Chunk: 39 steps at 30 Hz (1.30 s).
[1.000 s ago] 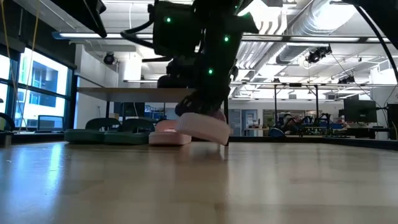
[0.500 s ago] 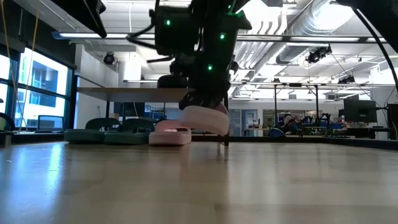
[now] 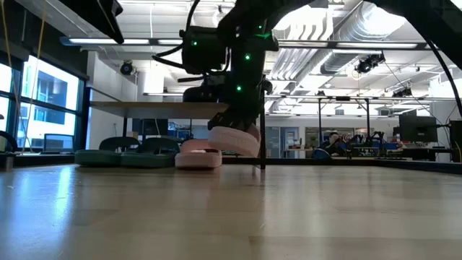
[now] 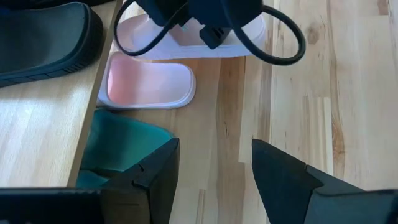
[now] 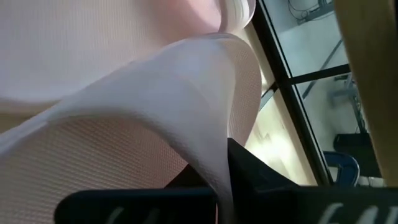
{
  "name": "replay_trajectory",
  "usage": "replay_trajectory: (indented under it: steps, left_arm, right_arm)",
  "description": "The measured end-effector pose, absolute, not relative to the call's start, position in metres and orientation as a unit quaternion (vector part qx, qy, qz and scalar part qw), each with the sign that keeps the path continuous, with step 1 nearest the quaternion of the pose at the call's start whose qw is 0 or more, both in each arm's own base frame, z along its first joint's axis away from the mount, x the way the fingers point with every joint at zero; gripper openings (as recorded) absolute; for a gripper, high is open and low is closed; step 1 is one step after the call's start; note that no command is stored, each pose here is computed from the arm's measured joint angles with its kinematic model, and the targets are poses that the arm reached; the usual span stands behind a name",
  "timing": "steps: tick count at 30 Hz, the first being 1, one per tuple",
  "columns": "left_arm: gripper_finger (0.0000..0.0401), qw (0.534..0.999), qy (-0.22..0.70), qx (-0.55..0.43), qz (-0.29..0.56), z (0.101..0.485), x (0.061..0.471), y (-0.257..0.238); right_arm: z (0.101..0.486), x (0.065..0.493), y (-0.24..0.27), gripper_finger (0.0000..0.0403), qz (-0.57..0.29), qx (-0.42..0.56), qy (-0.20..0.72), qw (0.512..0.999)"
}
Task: Pick and place slides into the shelf
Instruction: Put the pink slide under the shelf
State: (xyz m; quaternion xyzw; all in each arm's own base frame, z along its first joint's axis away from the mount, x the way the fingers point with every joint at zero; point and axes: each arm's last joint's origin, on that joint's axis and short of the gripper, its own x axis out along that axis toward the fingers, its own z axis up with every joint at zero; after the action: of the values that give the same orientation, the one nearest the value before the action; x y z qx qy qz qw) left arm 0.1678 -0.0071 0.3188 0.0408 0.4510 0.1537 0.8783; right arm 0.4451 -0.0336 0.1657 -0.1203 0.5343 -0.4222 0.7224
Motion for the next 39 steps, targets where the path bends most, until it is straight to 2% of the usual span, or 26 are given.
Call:
replay_trajectory:
  steps: [7, 15, 20, 27, 39]
  left_arm:
    - [0.0184, 0.878, 0.451, 0.041, 0.154, 0.319, 0.168, -0.007]
    - [0.0184, 0.878, 0.451, 0.041, 0.154, 0.319, 0.168, -0.007]
    - [0.0184, 0.878, 0.451, 0.041, 0.154, 0.319, 0.168, -0.007]
    - [0.0184, 0.878, 0.451, 0.041, 0.153, 0.319, 0.168, -0.007]
    - [0.0184, 0.878, 0.451, 0.04, 0.153, 0.319, 0.168, -0.007]
  right_arm:
    - [0.156, 0.447, -0.049, 0.0, -0.427, -0.128, 0.546, 0.71]
    - [0.158, 0.448, -0.037, 0.0, -0.419, -0.15, 0.55, 0.707]
    - [0.16, 0.454, -0.035, 0.0, -0.376, -0.128, 0.555, 0.731]
    - [0.164, 0.472, -0.032, 0.0, -0.321, -0.139, 0.517, 0.781]
    - [0.172, 0.448, -0.025, 0.0, -0.4, -0.138, 0.552, 0.719]
